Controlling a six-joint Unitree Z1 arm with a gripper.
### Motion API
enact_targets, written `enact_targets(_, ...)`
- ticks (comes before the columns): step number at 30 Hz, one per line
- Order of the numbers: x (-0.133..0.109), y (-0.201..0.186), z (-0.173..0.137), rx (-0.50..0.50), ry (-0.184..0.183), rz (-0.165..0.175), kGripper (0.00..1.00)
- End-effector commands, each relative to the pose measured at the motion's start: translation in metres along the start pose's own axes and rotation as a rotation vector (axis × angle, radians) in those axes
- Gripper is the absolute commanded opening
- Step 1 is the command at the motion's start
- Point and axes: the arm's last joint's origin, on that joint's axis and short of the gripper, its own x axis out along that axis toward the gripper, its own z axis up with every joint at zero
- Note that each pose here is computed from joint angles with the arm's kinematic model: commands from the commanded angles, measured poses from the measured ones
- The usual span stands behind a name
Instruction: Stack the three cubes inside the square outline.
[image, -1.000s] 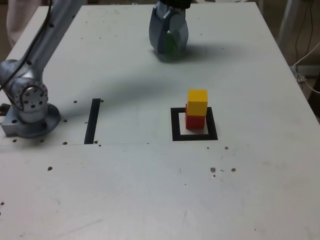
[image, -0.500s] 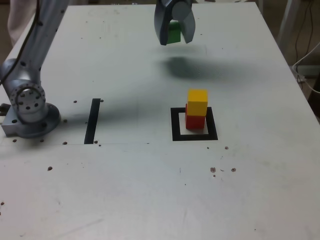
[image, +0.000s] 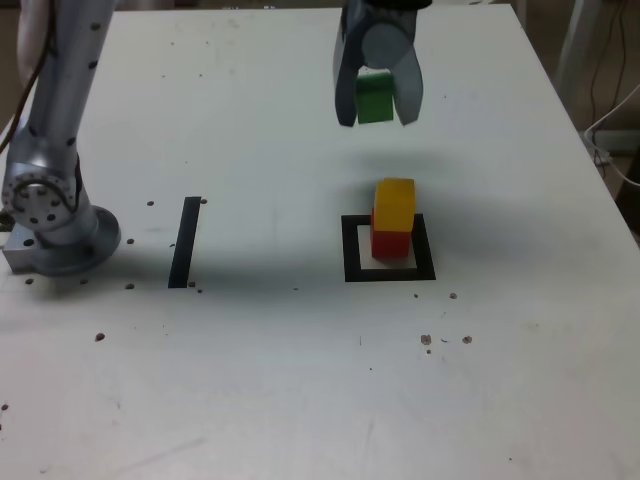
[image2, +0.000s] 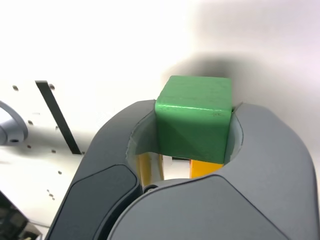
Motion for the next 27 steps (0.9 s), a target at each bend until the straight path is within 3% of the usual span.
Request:
enact_targets(1,-0.002,-0.021,-0.003,0.025,0.014,0.0,0.28)
enact_targets(11,-0.001,-0.072,0.001,0.09,0.025,0.011,0.28)
enact_targets(27,0.009,-0.101,0.015,0.126,0.043,0.03,0.28)
